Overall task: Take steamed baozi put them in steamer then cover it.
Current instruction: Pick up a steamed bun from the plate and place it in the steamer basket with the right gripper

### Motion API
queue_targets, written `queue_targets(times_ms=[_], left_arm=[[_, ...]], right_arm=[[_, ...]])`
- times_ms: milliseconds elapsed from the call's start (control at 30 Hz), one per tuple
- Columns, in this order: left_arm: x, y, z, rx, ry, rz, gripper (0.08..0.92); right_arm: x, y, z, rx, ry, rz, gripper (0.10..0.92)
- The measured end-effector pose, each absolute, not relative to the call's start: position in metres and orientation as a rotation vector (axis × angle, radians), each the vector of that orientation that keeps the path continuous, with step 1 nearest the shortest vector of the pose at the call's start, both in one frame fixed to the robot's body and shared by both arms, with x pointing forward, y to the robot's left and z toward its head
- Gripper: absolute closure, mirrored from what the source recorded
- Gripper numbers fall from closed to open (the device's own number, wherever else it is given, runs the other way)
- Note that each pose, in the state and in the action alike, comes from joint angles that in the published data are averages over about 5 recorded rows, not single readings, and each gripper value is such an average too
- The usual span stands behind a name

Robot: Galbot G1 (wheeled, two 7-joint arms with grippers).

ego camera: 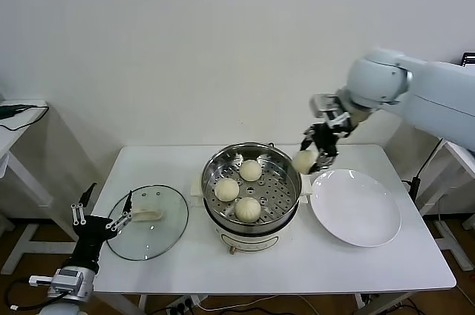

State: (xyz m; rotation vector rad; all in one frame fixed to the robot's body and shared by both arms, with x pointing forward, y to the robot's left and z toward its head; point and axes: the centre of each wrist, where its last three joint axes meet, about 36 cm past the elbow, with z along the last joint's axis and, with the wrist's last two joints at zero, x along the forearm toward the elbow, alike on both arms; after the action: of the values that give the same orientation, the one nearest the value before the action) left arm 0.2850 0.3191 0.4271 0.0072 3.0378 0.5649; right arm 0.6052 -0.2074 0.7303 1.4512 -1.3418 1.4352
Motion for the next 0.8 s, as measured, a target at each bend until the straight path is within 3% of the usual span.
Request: queue_targets(times_ms=[367,800], left_arm=[[0.287,0.329,0.427,-0.014,3.043,0.551,0.177],[0.291,0.334,0.423,-0.025,3.053,0.537,0.177]], right_arm=[[0.619,-0.143,0.686,1.488,-1.202,1.437,0.365],[0.637,-0.128,0.639,1.458,-1.146,1.432,0.361]])
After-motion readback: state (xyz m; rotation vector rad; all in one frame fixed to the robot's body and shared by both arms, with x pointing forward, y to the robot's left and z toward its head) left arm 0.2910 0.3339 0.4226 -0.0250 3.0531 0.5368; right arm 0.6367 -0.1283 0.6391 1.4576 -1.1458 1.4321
